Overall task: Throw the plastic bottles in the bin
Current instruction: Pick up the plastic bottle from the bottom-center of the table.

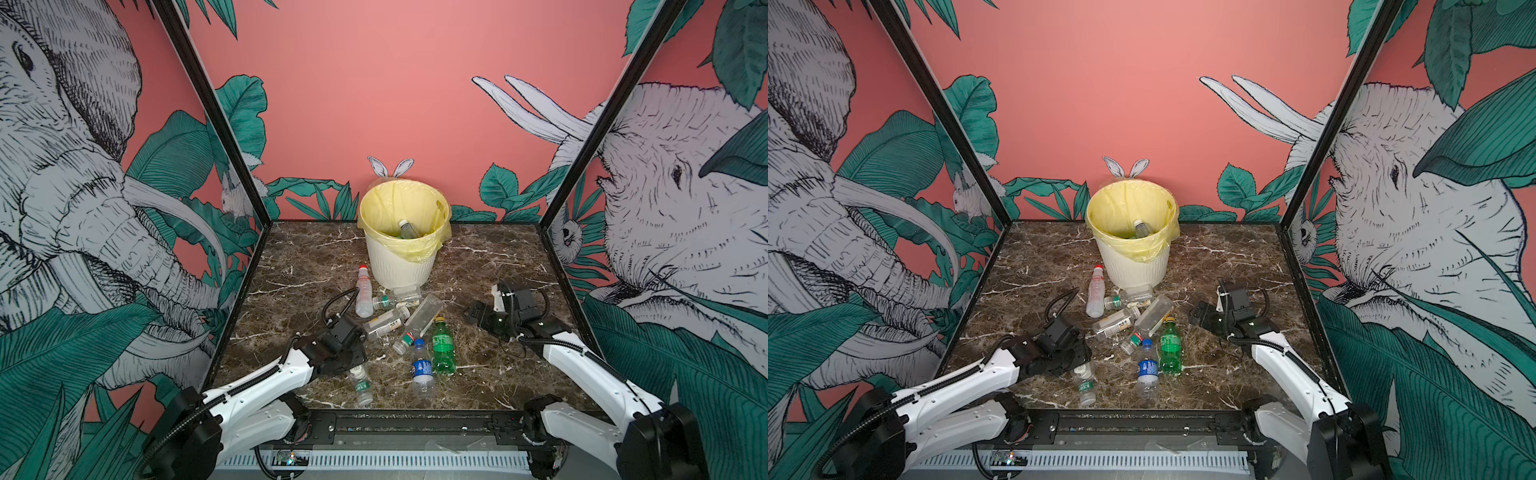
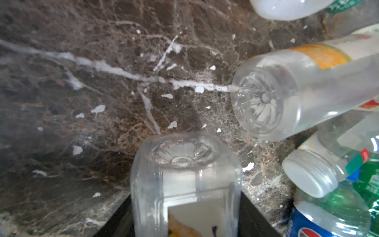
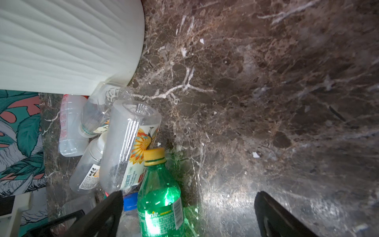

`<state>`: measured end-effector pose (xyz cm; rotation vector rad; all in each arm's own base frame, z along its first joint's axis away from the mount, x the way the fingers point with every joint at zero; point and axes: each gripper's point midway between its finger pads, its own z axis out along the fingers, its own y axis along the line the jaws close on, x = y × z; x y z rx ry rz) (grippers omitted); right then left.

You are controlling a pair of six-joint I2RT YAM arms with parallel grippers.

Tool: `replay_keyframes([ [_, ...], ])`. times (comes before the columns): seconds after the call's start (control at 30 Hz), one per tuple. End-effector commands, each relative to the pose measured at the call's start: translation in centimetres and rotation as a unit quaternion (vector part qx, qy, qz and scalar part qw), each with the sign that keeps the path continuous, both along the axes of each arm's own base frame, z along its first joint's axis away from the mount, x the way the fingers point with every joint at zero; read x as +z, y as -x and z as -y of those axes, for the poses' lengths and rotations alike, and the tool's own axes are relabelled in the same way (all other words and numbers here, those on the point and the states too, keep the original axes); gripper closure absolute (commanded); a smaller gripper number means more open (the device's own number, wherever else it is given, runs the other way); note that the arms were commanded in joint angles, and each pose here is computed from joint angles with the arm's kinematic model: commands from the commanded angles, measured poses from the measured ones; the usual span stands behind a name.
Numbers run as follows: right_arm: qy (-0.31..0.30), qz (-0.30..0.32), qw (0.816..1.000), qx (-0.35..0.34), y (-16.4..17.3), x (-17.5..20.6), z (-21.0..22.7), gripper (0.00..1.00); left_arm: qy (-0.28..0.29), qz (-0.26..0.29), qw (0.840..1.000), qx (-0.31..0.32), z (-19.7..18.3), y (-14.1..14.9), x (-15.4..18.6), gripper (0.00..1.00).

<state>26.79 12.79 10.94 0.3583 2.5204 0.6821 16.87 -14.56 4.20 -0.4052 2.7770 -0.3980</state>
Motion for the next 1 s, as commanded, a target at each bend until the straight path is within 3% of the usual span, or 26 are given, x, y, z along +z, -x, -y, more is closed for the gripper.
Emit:
replay_keyframes([
  [0.0,-0.028,0.053,0.998,-0.013,-1.9,1.9,-0.5,0.01,-0.106,-0.023,0.994,-0.013,-4.5,1.8,-0.7,0.40],
  [0.13,-0.004,0.061,0.998,0.002,-2.4,4.3,-0.4,0.01,-0.099,0.022,0.994,-0.030,-4.4,0.9,1.4,0.43],
  [0.33,-0.013,0.072,0.996,-0.045,-1.3,5.2,1.0,0.01,-0.076,0.061,0.995,-0.017,-4.3,0.2,3.5,0.44],
  [0.77,0.011,0.051,0.998,-0.024,-1.6,5.4,0.7,0.01,-0.078,0.139,0.986,-0.046,-3.1,-3.5,12.8,0.44],
  [0.97,0.008,0.051,0.998,-0.021,-2.6,5.7,0.2,0.01,-0.032,0.193,0.980,-0.044,-1.9,-6.9,17.7,0.44],
])
